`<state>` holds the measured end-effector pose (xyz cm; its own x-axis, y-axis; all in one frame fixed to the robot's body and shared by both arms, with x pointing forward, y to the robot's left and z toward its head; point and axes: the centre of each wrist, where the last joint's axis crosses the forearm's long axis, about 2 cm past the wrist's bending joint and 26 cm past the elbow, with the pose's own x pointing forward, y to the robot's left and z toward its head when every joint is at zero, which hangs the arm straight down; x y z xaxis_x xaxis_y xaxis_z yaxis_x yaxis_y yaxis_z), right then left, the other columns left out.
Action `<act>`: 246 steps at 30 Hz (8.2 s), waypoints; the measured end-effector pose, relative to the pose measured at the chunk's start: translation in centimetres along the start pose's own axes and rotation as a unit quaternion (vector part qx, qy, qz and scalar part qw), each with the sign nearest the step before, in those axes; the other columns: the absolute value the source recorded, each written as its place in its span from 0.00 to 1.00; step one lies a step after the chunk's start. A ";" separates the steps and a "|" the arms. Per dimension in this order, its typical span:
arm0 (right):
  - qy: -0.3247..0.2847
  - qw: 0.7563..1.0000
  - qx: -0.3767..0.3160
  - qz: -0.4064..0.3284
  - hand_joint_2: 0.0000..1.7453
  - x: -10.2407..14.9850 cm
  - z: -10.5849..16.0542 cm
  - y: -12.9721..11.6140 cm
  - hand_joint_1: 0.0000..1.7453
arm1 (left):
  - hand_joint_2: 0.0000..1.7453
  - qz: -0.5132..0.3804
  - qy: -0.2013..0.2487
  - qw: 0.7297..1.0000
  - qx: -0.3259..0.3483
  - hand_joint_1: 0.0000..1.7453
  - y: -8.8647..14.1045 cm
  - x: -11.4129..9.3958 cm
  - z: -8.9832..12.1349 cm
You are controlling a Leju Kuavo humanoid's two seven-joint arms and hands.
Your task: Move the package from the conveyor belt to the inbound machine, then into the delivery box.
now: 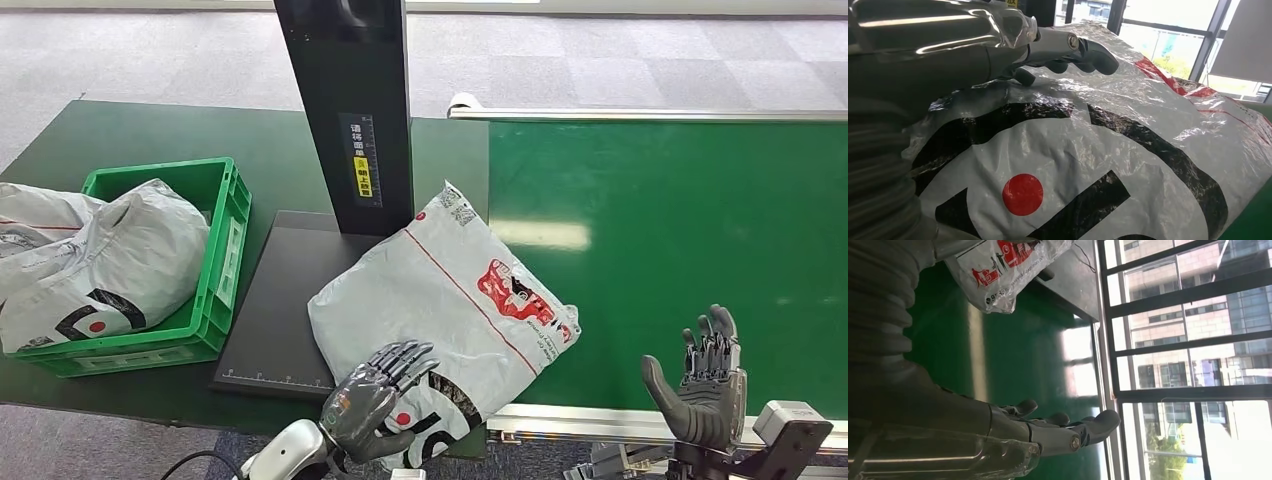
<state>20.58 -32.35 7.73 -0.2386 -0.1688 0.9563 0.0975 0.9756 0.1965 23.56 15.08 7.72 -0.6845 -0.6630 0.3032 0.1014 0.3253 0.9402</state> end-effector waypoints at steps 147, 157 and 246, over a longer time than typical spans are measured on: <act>-0.039 0.996 -0.074 -0.005 1.00 1.8 1.1 -0.7 0.00 | 1.00 -0.031 -0.001 0.999 -0.045 0.03 0.1 0.8 -6.1; -0.043 0.996 -0.078 -0.005 1.00 2.0 1.0 -0.6 0.00 | 1.00 0.004 -0.006 0.998 -0.057 1.00 -0.2 0.9 -6.2; -0.058 0.992 -0.109 -0.007 1.00 2.1 0.3 -1.9 0.00 | 1.00 -0.333 0.485 0.799 0.121 0.00 16.6 -23.0 7.8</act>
<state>19.62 -34.52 9.32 -0.3493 -0.1521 0.9246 0.2978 0.9175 0.2635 35.35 40.94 15.19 0.3655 -0.9163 -0.1636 -0.2757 -0.2745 0.9212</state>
